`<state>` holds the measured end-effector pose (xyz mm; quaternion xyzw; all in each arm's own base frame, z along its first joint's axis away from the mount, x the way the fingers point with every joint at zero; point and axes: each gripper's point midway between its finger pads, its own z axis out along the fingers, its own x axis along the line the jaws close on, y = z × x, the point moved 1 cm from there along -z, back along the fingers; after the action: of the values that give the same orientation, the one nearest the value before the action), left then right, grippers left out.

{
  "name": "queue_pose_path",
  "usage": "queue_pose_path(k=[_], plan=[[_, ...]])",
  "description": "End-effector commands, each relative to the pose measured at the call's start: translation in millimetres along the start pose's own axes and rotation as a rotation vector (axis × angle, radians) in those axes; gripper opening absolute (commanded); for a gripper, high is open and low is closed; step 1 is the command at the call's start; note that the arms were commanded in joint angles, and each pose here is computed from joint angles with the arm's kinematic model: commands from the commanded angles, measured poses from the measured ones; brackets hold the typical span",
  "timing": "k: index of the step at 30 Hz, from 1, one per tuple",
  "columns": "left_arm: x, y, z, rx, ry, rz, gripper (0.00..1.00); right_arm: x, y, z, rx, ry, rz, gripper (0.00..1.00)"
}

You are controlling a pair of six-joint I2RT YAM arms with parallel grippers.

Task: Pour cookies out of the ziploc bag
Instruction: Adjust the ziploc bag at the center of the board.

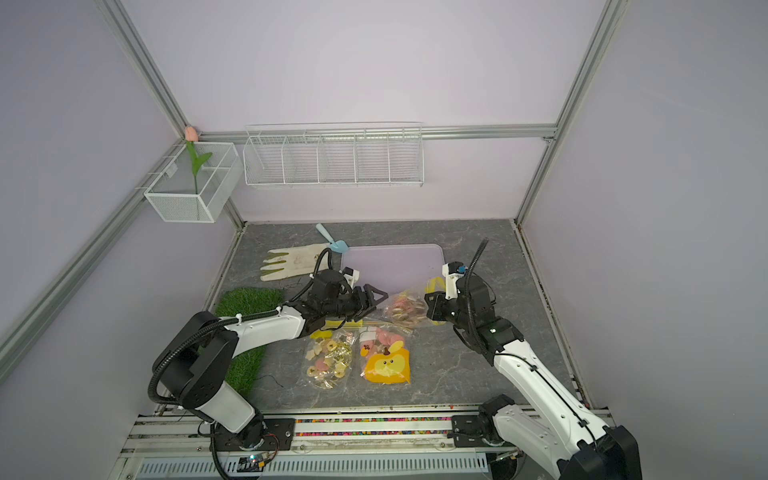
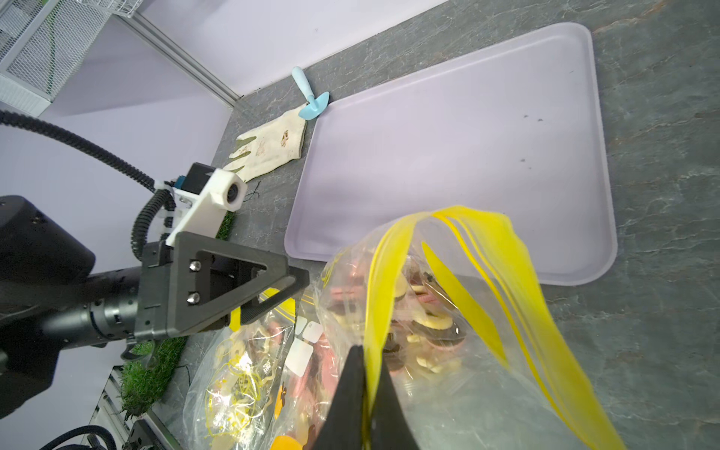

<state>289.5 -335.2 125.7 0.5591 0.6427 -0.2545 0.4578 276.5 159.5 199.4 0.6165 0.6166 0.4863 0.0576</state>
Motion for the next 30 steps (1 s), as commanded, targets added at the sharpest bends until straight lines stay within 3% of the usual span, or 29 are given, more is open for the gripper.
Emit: queue_pose_path(k=[1,12,30], plan=[[-13,-3,5,-0.012,-0.068,-0.035,0.74,-8,-5,-2,0.005,-0.023,0.023,0.06],[-7,-9,21,-0.025,-0.120,-0.096,0.65,-10,-3,-4,0.002,-0.028,0.031,0.06],[8,-6,29,-0.047,-0.084,-0.093,0.63,-17,-4,-9,0.003,-0.042,0.037,0.06]])
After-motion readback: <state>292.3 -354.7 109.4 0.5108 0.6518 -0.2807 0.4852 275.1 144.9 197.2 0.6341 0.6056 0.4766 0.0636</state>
